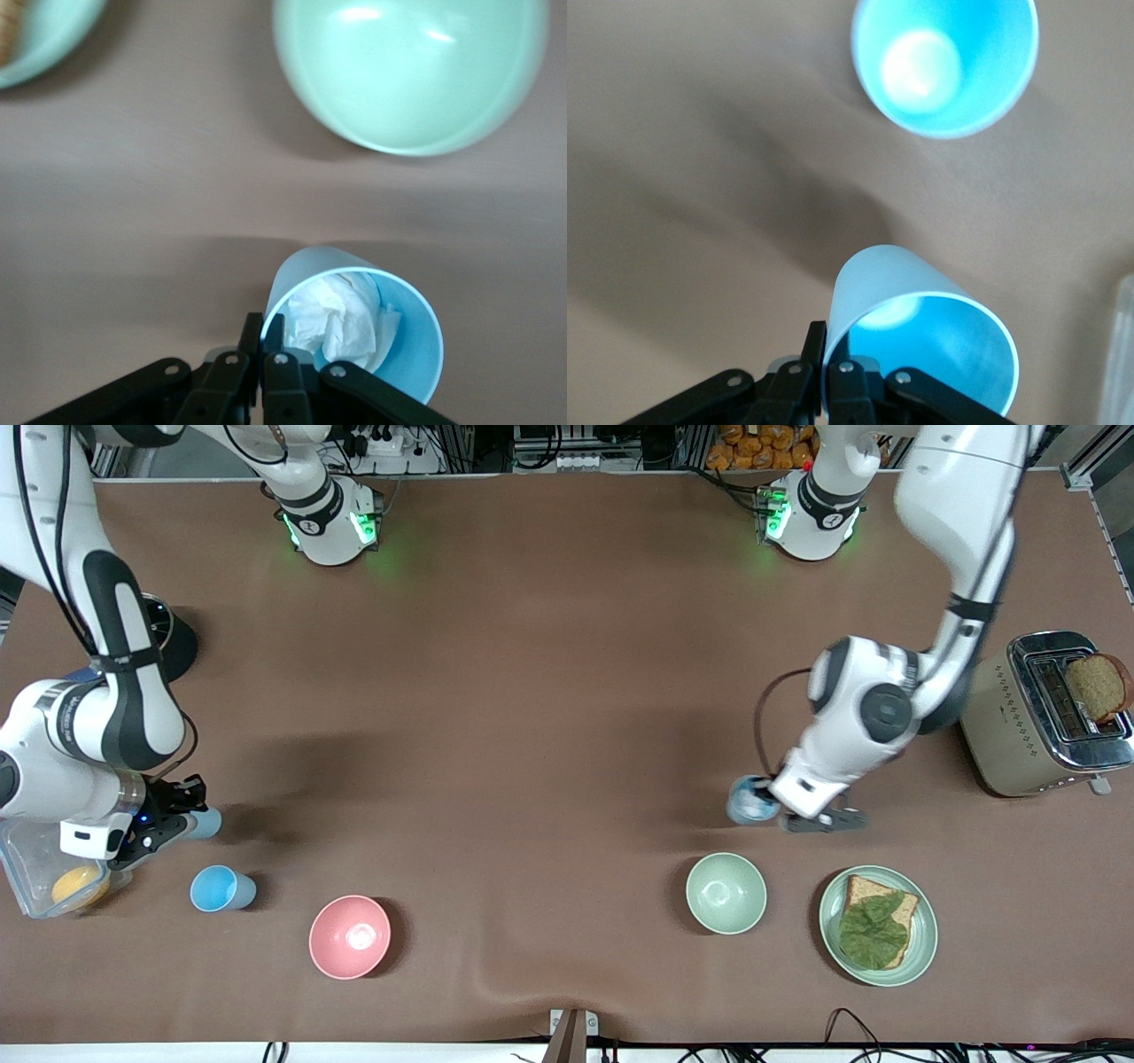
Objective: Stack blue cups with both arms
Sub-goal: 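Lift and carry both cups toward the table middle with both grippers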
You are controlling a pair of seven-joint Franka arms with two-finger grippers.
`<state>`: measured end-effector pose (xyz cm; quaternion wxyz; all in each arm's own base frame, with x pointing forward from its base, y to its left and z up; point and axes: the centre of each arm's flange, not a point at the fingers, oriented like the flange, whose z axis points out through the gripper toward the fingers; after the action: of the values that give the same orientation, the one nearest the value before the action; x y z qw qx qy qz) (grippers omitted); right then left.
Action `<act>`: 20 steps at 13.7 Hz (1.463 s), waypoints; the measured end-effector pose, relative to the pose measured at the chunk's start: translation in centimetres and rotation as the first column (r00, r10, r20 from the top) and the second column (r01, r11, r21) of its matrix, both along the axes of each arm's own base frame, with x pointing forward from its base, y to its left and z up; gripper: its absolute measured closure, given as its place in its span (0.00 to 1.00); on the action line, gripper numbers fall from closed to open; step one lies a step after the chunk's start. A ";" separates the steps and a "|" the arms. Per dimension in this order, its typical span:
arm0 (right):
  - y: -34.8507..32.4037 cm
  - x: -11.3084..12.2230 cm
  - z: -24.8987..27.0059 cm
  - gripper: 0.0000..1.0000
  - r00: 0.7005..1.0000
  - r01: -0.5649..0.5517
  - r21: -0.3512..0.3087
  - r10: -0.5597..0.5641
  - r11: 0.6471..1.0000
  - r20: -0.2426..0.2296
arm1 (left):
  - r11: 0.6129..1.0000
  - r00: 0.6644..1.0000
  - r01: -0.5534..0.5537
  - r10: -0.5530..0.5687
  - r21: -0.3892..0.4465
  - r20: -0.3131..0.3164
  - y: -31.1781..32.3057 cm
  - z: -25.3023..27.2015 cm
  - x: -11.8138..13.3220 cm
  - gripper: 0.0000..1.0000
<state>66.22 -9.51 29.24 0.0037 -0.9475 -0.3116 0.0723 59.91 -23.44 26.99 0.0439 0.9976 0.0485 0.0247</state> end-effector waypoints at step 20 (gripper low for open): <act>30.9 -2.1 7.6 0.95 0.936 0.351 -0.005 -0.351 0.936 -0.040 | 0.955 0.954 -0.289 0.282 -0.061 -0.105 -29.5 -4.0 -13.6 0.96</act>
<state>64.11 21.36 36.80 0.0240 -0.9862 -0.1375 0.0891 46.30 -52.93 23.03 0.0755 0.9777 0.1950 -0.0186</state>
